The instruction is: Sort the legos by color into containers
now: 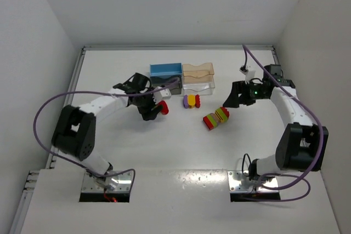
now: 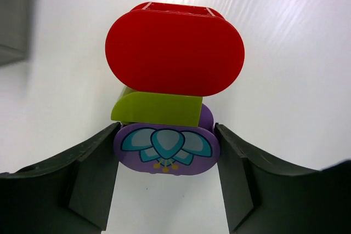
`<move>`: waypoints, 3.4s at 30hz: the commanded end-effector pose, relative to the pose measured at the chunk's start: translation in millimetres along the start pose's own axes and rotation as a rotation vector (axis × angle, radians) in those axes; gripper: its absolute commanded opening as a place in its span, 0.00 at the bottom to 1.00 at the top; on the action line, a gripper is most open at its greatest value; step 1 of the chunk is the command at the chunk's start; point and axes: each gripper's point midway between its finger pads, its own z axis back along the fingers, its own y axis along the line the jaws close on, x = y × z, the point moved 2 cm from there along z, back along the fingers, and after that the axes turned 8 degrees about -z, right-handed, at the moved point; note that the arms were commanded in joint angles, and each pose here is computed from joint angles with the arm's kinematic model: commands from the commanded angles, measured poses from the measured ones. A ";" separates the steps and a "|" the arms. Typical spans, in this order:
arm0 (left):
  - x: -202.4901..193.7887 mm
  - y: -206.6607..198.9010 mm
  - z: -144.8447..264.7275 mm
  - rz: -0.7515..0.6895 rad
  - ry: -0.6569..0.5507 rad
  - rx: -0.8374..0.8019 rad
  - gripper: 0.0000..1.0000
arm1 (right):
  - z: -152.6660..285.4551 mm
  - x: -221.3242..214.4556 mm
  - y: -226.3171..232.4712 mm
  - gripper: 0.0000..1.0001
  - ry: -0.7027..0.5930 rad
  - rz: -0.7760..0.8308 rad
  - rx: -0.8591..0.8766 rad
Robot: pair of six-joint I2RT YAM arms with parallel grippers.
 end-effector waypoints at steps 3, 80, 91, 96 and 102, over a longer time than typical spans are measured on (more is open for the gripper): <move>80.6 -10.5 64.7 0.014 -0.344 0.052 0.45 | -10.0 28.0 56.3 0.98 -0.060 -0.130 0.288; 105.1 8.2 75.2 0.446 -0.473 0.085 0.29 | -56.9 74.4 126.3 0.00 0.050 0.155 0.404; 144.2 114.0 72.9 0.695 -0.476 0.424 0.18 | -37.2 85.0 107.2 0.00 -0.035 0.199 0.254; 151.7 160.3 53.0 0.764 -0.448 0.540 0.18 | -31.6 88.8 100.5 0.00 -0.053 0.174 0.221; 140.8 193.6 30.8 0.830 -0.407 0.622 0.20 | -27.9 86.3 96.9 0.00 -0.060 0.168 0.205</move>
